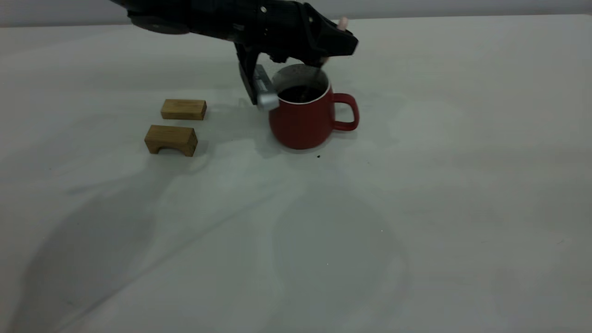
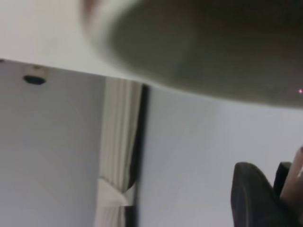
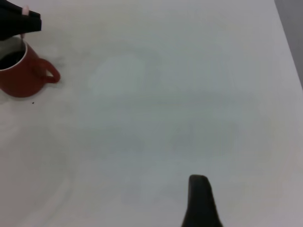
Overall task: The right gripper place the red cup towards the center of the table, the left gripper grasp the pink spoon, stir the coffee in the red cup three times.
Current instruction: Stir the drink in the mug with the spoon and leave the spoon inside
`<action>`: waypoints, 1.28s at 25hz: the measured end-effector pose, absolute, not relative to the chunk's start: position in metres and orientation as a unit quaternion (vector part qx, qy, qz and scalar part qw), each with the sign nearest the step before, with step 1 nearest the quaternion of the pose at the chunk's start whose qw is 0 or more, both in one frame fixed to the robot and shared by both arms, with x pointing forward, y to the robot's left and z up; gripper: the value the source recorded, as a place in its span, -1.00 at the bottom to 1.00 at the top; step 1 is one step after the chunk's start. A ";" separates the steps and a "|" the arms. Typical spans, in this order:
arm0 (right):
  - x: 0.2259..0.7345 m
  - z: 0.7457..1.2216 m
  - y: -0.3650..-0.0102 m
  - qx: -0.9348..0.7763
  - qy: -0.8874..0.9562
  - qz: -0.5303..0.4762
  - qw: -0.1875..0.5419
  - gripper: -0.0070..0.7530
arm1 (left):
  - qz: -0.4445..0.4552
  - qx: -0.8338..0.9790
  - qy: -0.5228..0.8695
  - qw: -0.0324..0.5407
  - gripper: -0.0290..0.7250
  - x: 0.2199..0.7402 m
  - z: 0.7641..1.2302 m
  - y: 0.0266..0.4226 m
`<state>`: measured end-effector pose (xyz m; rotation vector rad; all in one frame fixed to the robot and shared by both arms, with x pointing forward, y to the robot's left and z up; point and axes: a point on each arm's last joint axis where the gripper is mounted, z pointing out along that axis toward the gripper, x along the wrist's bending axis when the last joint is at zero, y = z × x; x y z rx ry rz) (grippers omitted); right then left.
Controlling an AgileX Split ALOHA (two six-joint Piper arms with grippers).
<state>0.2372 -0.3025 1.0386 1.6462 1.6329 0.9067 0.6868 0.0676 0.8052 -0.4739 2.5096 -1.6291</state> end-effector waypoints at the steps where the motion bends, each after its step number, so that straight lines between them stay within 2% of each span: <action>1: 0.237 1.039 -0.303 0.626 0.621 0.345 0.320 0.56 | -0.539 -0.146 0.828 0.048 -0.57 0.685 0.805 0.067; 9: 0.237 1.039 -0.303 0.626 0.621 0.345 0.320 0.56 | -0.512 -0.163 0.842 -0.034 -0.57 0.681 0.800 0.091; 14: 0.237 1.039 -0.303 0.626 0.621 0.345 0.320 0.56 | -0.514 -0.201 0.834 -0.007 -0.57 0.691 0.801 0.100; 18: 0.237 1.039 -0.303 0.626 0.621 0.345 0.320 0.56 | -0.531 -0.199 0.822 0.048 -0.57 0.697 0.802 0.091; 20: 0.237 1.039 -0.303 0.626 0.621 0.345 0.320 0.56 | -0.535 -0.182 0.823 0.057 -0.57 0.695 0.800 0.082; 27: 0.237 1.039 -0.303 0.626 0.621 0.345 0.320 0.56 | -0.547 -0.131 0.827 0.022 -0.57 0.679 0.795 0.064; 32: 0.237 1.039 -0.303 0.626 0.621 0.345 0.320 0.56 | -0.521 -0.132 0.843 -0.031 -0.57 0.676 0.793 0.080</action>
